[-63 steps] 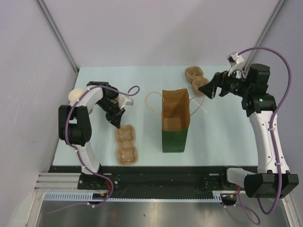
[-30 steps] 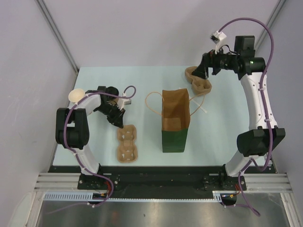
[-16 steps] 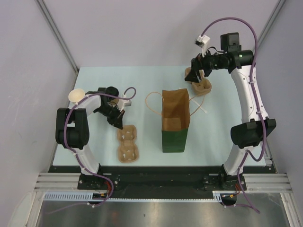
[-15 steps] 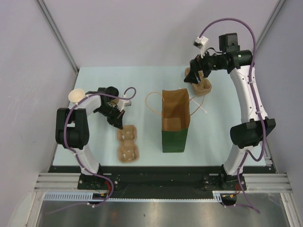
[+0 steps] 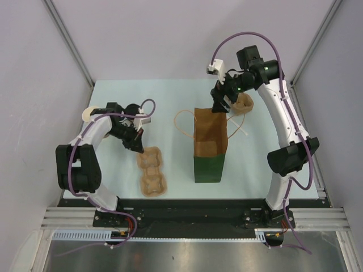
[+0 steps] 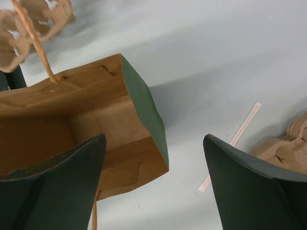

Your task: Pack the takeout coffee

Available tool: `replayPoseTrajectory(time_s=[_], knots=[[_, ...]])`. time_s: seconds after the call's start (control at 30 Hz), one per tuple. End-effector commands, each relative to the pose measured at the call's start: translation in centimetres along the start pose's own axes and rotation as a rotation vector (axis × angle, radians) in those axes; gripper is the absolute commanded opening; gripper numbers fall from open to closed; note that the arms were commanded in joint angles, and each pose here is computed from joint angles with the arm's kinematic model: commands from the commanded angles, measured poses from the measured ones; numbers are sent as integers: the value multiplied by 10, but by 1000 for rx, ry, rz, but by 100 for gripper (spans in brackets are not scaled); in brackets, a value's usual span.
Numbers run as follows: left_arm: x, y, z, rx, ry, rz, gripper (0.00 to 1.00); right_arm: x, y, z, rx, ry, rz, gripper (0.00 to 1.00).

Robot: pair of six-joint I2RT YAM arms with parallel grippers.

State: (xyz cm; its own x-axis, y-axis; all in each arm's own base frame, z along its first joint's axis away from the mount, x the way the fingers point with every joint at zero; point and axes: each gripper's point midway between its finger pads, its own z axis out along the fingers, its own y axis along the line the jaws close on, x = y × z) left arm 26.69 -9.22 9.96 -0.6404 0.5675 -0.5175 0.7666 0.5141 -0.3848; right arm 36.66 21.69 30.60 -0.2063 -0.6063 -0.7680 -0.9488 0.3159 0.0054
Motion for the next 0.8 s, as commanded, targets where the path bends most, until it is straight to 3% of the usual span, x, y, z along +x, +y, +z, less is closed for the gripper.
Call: replayPoseTrajectory(time_s=[0.0,0.13,0.23,0.27,0.33,0.37,0.4,0.5,0.67,0.77], knots=[[-22,-15,-30,14,-115,8,0,15,-3,9,2,85,-59,84],[-40,-25,-64,-29,-183,32,0,23,-6,19,-16,112,-54,74],[-56,-33,-100,-74,-265,41,0,24,2,22,-38,126,-64,59],[-59,-38,-110,-79,-282,31,0,24,4,21,-37,135,-70,45],[-75,-44,-141,-142,-349,65,0,19,10,20,-34,136,-84,29],[-79,-50,-151,-152,-366,56,0,16,14,21,-32,138,-96,11],[-85,-55,-162,-168,-386,72,0,12,18,17,-23,131,-97,3],[-115,-74,-204,-277,-478,132,0,1,31,9,-10,110,-102,0],[-164,-127,-273,-450,-738,273,0,-17,39,-8,49,36,-68,0],[-181,-158,-296,-494,-860,333,0,-25,45,-20,92,-3,-38,0]])
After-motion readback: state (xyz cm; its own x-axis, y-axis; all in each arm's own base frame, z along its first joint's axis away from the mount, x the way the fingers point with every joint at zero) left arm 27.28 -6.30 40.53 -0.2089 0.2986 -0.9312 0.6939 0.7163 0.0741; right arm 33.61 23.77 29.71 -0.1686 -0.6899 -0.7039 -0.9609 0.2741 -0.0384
